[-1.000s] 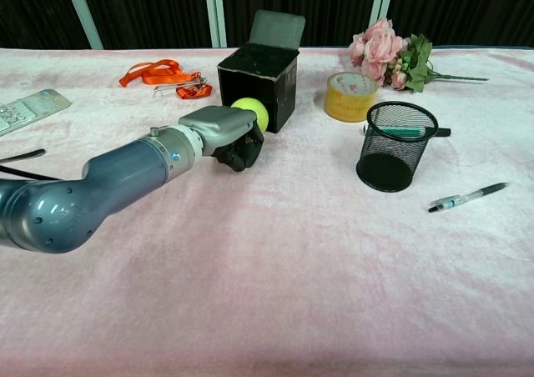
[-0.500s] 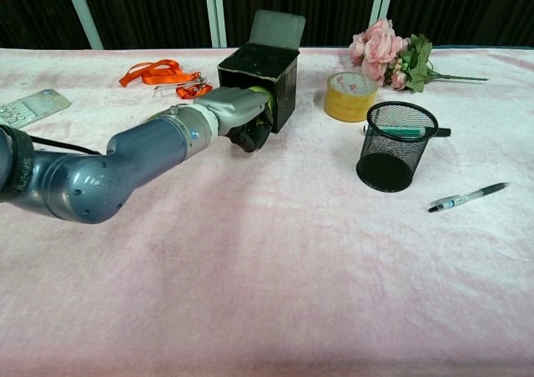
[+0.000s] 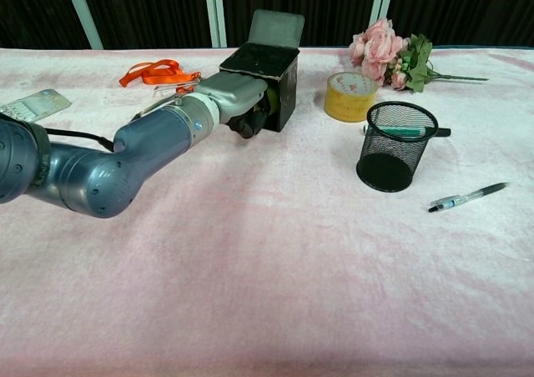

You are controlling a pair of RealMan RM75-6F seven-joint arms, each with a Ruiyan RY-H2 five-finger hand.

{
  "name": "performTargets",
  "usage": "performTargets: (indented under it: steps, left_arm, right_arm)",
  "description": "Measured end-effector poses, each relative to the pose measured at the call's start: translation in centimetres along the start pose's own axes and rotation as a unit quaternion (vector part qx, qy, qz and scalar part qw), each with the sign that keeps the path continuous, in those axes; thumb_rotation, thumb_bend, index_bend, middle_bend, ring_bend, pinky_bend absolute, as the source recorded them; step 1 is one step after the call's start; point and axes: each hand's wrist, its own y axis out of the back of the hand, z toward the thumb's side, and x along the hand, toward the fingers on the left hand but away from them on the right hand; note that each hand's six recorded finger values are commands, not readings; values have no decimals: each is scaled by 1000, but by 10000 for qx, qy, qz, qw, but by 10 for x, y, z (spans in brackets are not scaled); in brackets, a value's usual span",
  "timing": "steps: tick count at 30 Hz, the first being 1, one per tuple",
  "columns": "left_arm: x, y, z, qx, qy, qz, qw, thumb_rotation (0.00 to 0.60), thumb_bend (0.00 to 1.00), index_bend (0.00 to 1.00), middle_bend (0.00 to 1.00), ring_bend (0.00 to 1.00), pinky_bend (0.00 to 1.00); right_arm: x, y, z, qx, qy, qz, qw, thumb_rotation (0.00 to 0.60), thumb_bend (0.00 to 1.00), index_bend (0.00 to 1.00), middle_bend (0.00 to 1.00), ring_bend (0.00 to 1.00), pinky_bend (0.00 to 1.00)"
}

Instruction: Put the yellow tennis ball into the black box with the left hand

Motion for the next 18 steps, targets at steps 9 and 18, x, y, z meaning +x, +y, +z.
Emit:
performTargets:
  steps: [9, 18]
  left_arm:
    - [4, 0, 3, 158, -48, 5, 9999, 600, 730, 843, 950, 833, 1000]
    - [4, -2, 4, 201, -42, -17, 9998, 600, 730, 843, 950, 833, 1000]
  right_arm:
    - [0, 0, 0, -5, -21, -1, 10000, 600, 249, 49, 45, 143, 175]
    - [0, 0, 0, -12, -27, -13, 10000, 600, 249, 49, 45, 143, 175]
